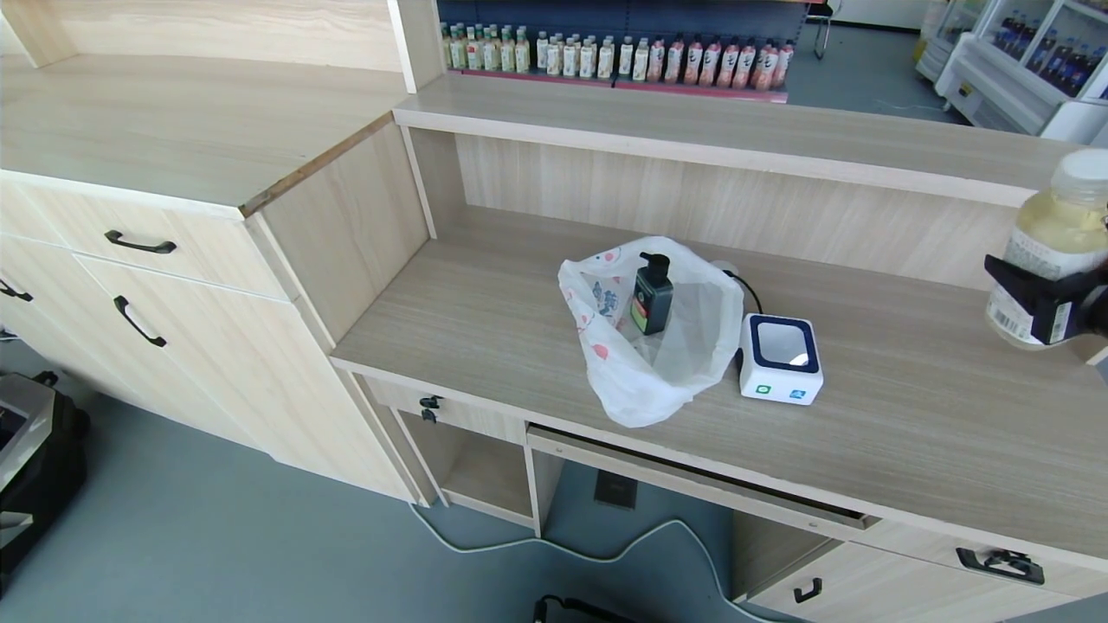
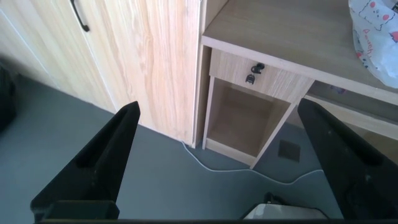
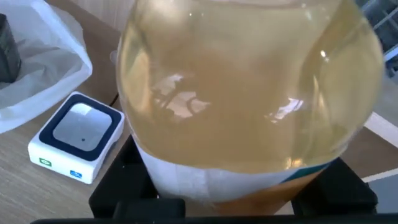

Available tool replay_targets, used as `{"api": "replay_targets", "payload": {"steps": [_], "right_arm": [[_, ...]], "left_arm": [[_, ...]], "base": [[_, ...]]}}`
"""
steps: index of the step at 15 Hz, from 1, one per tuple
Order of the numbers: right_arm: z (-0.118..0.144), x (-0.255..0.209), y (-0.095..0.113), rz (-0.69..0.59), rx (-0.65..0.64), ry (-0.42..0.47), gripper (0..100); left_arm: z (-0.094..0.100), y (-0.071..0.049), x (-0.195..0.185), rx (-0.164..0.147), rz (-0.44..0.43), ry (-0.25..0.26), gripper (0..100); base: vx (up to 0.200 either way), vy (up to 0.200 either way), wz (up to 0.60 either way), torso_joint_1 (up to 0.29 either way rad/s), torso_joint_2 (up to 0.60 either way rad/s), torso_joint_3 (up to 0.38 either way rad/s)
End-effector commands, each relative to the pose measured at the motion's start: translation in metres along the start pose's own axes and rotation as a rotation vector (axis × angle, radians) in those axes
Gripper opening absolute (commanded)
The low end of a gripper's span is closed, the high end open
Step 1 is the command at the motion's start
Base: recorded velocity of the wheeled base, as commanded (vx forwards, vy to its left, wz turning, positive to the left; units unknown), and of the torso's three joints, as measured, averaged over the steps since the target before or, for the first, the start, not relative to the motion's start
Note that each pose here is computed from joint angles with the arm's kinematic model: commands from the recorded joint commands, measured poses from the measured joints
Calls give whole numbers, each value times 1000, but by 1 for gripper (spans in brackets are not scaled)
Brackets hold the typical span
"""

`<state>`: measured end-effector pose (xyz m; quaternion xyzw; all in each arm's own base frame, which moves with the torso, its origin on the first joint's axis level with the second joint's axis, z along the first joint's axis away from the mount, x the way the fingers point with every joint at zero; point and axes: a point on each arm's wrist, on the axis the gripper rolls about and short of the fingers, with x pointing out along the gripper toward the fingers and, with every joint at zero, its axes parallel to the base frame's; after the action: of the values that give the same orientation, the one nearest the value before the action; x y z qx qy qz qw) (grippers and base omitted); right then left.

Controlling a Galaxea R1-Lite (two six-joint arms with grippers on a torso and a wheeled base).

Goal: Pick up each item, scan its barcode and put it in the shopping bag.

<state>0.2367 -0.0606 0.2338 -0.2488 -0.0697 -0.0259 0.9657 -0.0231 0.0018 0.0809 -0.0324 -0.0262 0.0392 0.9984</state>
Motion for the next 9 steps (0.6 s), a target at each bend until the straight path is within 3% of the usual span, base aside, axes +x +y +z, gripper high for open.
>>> {"api": "replay_targets", "payload": {"steps": [1,4,8,9], "right_arm": [[10,-14,-5,-51,-1,-18,0],[10,-15,-6,-60,2,-15,0],[16,-15,5,42,24,-65,0],[22,-13,17,97,53,-75,0]], "left_arm": [[0,0,0,0,1,-1,100],[0,0,0,0,1,-1,100],[0,0,0,0,1,-1,100],[0,0,0,0,1,-1,100]], "base": [[0,0,0,0,0,0],[0,0,0,0,0,0],[0,0,600,-2,4,6],[0,0,600,2,2,7]]}}
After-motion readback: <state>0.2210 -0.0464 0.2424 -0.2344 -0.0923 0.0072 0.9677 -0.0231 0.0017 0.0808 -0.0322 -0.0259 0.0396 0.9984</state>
